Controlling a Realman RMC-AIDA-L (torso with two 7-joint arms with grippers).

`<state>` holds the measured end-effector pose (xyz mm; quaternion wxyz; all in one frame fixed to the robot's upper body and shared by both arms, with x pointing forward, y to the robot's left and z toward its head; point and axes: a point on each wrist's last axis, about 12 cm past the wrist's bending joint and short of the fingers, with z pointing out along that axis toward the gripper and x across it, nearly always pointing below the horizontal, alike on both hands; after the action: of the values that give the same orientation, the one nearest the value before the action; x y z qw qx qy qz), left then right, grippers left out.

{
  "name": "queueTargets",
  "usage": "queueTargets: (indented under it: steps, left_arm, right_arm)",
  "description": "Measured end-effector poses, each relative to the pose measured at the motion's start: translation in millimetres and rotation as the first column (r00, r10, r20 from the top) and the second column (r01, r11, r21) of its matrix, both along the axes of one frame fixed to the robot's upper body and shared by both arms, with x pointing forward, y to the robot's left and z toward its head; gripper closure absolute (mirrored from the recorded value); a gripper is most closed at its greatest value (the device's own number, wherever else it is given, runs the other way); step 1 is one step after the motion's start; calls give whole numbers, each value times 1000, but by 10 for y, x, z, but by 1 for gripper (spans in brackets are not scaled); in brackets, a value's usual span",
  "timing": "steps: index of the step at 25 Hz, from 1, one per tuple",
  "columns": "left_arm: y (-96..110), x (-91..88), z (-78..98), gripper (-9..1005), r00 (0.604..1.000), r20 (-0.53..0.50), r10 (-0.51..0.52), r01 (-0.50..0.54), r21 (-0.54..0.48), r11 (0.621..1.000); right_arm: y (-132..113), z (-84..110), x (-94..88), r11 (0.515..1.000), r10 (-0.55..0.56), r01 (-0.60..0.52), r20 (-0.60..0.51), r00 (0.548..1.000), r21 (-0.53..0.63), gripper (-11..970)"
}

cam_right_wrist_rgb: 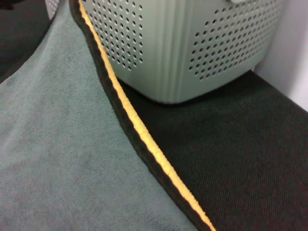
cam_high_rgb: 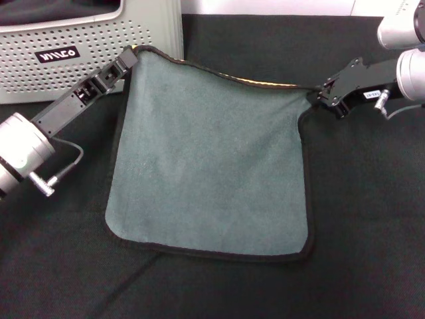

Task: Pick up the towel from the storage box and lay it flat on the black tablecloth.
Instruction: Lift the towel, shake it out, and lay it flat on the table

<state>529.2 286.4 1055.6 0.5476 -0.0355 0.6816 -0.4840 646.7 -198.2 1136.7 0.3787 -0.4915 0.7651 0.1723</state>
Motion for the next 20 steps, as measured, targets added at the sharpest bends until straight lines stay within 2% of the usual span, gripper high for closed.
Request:
queueTargets:
  steps: [20]
  left_arm:
    - [1, 15, -47, 982, 999, -25, 21, -20, 16, 1000]
  right_arm:
    - [0, -17, 62, 998, -11, 16, 70, 997, -65, 822]
